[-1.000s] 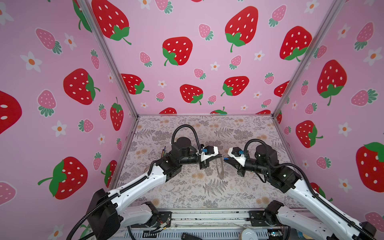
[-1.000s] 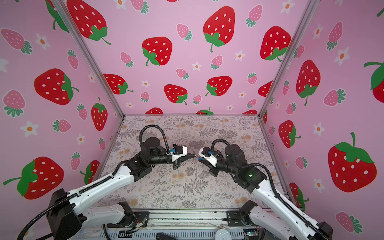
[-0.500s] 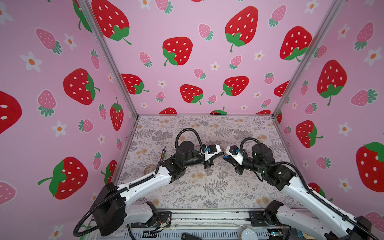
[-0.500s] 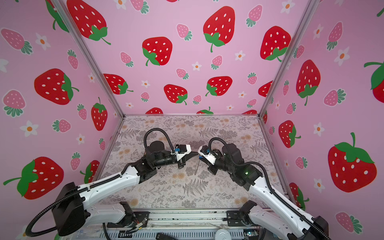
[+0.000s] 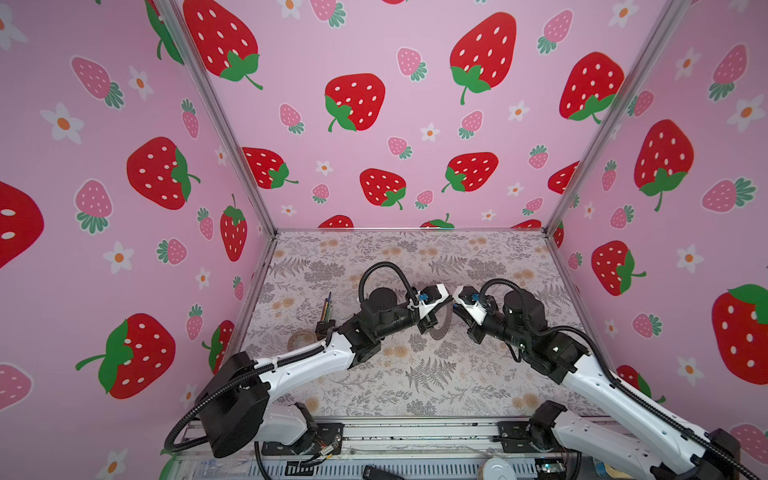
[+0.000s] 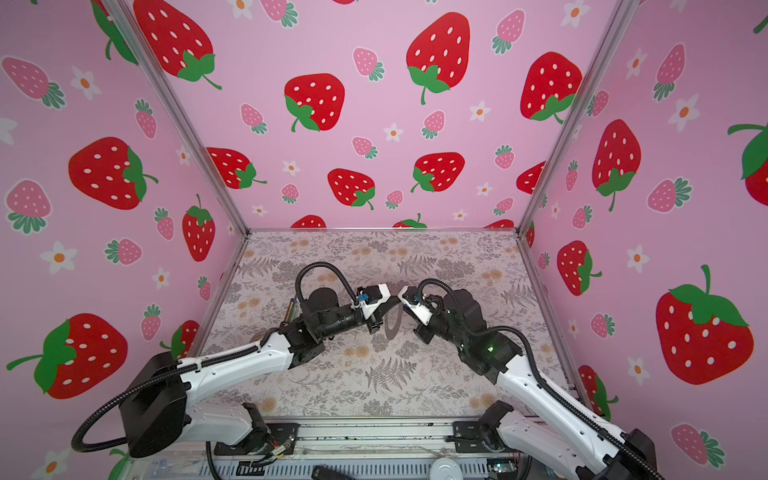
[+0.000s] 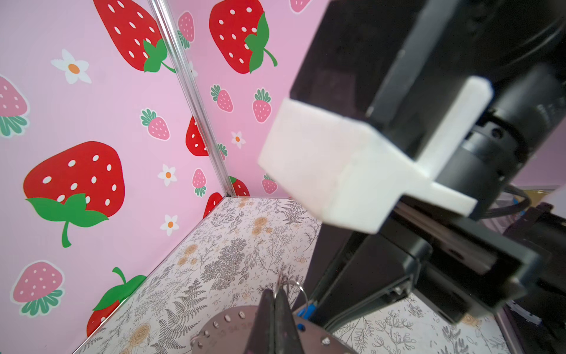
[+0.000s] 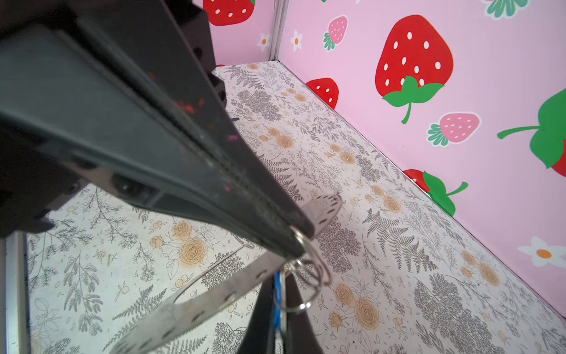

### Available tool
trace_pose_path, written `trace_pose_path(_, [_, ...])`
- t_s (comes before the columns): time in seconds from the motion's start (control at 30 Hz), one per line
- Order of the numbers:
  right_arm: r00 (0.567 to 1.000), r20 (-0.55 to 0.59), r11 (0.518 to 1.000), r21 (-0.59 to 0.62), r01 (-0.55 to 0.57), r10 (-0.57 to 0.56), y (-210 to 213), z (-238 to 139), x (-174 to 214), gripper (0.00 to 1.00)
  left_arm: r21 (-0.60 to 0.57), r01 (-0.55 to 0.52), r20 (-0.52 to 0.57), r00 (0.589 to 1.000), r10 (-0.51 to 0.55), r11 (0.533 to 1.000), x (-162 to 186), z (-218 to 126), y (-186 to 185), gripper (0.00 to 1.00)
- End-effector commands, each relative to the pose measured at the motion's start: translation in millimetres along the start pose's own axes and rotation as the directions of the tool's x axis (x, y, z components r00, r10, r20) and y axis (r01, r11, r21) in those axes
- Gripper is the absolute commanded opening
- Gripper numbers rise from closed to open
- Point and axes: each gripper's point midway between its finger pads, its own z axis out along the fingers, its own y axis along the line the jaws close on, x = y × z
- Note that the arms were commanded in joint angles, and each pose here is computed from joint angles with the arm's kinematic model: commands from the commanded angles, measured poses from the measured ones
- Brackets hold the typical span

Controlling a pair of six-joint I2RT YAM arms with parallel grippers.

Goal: Put the keys on the keyring

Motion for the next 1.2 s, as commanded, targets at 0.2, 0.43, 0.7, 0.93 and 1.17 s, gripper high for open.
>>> trace_pose_path(0.2, [1.000,-0.017,1.000,0.008,0.020,-0.020,9.9,5.6,-0.9,0.00,-0.146,-0.021,0.106,0.994,0.037,0.989,-31.7,-5.0,26.5,0.00])
trace_pose_path(0.43, [0.999,-0.004,0.995,0.096,0.039,-0.038,-3.6,-12.5,-5.8,0.10,-0.074,-0.040,0.119,0.992,0.049,0.996,-36.2,-8.0,13.3,0.00])
trace_pose_path(0.7, [0.988,0.079,0.990,0.071,0.124,-0.130,5.2,-47.6,-23.0,0.31,0.106,-0.041,0.149,0.989,0.025,0.994,-40.9,-16.9,-8.1,0.00])
trace_pose_path(0.93, [0.975,0.162,0.987,0.081,0.140,-0.152,5.9,-71.2,-44.4,0.33,0.226,-0.041,0.182,0.983,-0.001,0.973,-48.7,-24.6,-19.5,0.00])
trace_pose_path(1.17, [0.976,0.151,0.988,0.051,0.148,-0.154,7.3,-63.0,-51.5,0.31,0.266,-0.067,0.179,0.984,0.019,0.962,-50.6,-29.0,-26.3,0.00])
